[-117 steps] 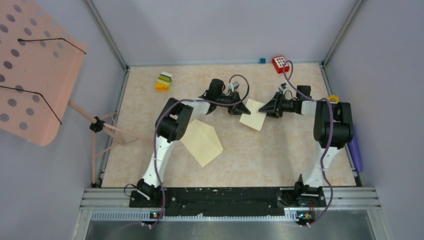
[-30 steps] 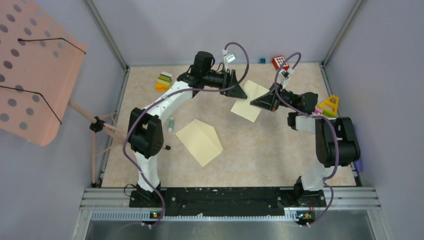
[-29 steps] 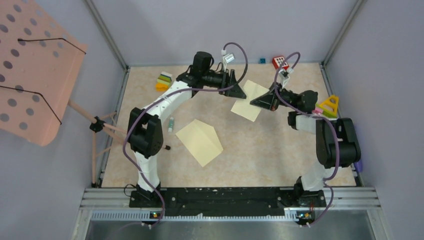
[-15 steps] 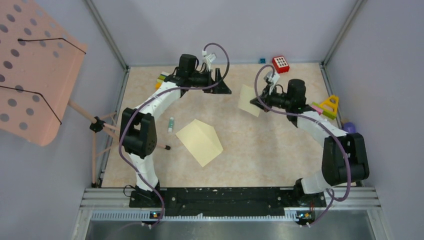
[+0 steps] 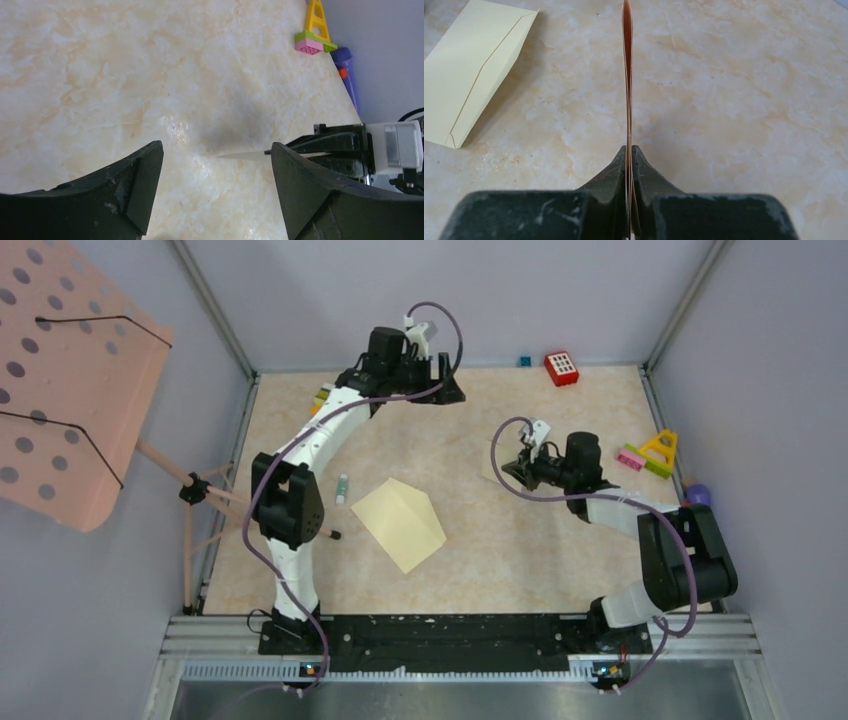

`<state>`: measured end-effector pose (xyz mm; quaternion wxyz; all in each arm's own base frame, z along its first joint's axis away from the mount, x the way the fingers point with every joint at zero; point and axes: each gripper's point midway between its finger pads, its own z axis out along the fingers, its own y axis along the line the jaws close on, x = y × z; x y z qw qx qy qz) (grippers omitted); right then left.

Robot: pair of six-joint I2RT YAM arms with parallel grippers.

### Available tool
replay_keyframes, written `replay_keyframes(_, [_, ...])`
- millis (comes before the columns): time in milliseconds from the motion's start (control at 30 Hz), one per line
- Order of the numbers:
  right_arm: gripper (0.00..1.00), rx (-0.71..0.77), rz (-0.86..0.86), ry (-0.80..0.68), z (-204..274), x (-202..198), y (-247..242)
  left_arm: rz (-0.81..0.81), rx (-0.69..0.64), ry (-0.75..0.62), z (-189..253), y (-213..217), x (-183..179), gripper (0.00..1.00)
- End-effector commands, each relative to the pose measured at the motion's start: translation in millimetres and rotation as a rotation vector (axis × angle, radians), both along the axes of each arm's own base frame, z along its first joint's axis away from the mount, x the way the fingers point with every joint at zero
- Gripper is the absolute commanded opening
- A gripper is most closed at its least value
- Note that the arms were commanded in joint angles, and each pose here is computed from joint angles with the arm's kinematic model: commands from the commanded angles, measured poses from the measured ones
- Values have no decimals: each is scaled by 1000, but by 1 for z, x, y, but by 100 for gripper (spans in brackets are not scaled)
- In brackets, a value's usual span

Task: Place the letter into the envelope and seal it
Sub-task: Adjust the letter at the center of the board.

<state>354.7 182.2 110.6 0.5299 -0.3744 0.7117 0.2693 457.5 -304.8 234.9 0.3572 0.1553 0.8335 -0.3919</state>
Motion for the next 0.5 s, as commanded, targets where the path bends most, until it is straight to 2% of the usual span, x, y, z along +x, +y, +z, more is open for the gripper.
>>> replay_keyframes(0, [5, -15, 41, -126, 24, 13, 9, 21, 109, -91, 10, -30, 1, 84])
replay_keyframes(167, [17, -61, 85, -175, 21, 14, 11, 9, 115, -23, -9, -53, -10, 84])
replay_keyframes(367, [13, -123, 105, -177, 7, 16, 8, 2, 128, 49, -32, -62, -22, 83])
replay_keyframes(467, [16, -125, 116, -168, 5, 11, 8, -7, 119, 66, -34, -64, -27, 83])
